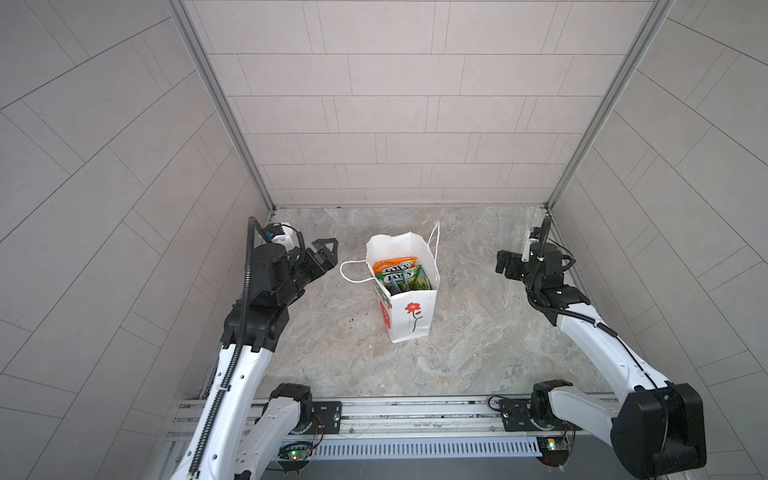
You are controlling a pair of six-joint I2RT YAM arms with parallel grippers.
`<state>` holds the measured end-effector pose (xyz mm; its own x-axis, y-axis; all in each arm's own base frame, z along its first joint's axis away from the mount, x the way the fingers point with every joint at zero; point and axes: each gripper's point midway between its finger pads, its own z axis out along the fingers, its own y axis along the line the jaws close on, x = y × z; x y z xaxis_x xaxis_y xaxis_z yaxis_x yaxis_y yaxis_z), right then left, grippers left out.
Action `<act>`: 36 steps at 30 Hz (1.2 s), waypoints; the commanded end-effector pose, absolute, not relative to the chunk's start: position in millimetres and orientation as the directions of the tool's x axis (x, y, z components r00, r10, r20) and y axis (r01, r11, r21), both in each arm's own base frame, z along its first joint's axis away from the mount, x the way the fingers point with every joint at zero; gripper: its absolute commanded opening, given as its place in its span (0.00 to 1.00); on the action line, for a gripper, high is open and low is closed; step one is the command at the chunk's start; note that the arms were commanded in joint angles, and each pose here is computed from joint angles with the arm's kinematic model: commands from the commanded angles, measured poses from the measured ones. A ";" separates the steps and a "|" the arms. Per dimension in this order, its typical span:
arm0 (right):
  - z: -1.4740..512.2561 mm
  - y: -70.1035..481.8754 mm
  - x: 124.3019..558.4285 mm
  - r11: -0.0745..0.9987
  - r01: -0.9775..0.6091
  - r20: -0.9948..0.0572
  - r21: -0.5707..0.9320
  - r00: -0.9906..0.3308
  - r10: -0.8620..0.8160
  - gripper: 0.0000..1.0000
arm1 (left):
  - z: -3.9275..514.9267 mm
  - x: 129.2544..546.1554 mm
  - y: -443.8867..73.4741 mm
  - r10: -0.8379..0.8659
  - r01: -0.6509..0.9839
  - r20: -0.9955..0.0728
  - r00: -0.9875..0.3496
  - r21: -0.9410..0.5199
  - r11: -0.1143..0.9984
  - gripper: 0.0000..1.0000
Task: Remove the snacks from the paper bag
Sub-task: 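Raise both arms and move both grippers toward the paper bag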
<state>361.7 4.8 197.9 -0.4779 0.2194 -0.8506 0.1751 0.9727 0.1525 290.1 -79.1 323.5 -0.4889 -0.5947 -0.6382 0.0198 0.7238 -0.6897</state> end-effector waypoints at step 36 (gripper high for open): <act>162.9 74.5 340.1 0.964 -0.075 -0.759 0.255 -0.634 0.151 0.99 | 303.8 303.9 -142.4 -0.570 0.103 -0.564 -0.597 -0.759 0.643 0.00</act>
